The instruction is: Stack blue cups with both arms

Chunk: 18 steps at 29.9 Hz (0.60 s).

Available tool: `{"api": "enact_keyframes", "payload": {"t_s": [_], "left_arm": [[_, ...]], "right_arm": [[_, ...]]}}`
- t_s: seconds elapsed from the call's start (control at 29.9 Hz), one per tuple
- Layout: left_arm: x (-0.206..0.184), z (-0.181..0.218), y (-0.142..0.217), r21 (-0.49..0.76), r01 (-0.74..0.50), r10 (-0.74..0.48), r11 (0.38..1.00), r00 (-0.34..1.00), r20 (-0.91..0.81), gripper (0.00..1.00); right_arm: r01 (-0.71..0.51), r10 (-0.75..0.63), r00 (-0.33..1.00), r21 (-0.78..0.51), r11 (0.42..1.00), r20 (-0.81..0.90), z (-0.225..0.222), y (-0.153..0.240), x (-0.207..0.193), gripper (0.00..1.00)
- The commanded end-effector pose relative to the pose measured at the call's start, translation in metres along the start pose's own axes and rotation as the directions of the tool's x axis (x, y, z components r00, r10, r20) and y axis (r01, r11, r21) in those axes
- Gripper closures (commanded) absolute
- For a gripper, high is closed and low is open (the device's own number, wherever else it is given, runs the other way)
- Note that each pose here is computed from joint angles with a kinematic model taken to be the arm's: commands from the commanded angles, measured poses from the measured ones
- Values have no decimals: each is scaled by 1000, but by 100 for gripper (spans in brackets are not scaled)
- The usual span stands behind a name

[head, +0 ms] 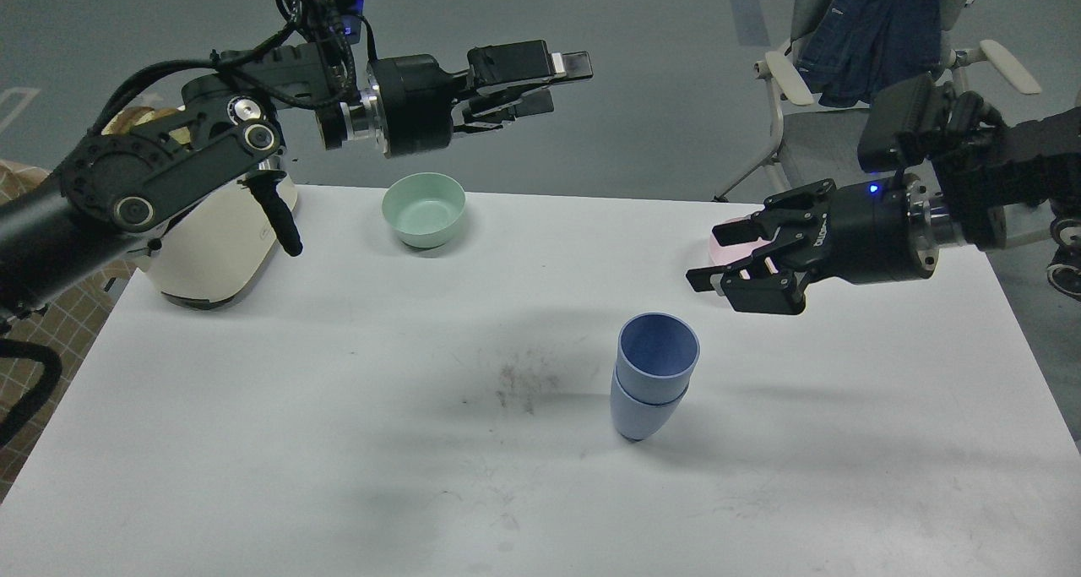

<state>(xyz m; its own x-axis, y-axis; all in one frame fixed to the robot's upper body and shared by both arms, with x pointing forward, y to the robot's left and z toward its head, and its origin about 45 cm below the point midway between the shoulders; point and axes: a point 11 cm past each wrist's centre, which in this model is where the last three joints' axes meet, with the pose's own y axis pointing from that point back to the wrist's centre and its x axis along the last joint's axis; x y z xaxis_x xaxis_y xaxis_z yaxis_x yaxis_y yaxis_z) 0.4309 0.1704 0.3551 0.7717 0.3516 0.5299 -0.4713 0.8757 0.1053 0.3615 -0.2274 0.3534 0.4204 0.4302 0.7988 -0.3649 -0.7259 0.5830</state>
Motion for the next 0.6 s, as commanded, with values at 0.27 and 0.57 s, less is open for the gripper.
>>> {"api": "enact_keyframes", "payload": {"t_s": [0.27, 0.57], "left_arm": [[16, -47, 29, 34, -329, 329, 944, 923, -201, 2], [24, -76, 32, 63, -457, 428, 887, 763, -485, 2]], "right_arm": [[-427, 500, 721, -259, 866, 480, 115, 88, 42, 0], [-598, 674, 175, -467, 652, 718, 186, 81, 9, 0]]}}
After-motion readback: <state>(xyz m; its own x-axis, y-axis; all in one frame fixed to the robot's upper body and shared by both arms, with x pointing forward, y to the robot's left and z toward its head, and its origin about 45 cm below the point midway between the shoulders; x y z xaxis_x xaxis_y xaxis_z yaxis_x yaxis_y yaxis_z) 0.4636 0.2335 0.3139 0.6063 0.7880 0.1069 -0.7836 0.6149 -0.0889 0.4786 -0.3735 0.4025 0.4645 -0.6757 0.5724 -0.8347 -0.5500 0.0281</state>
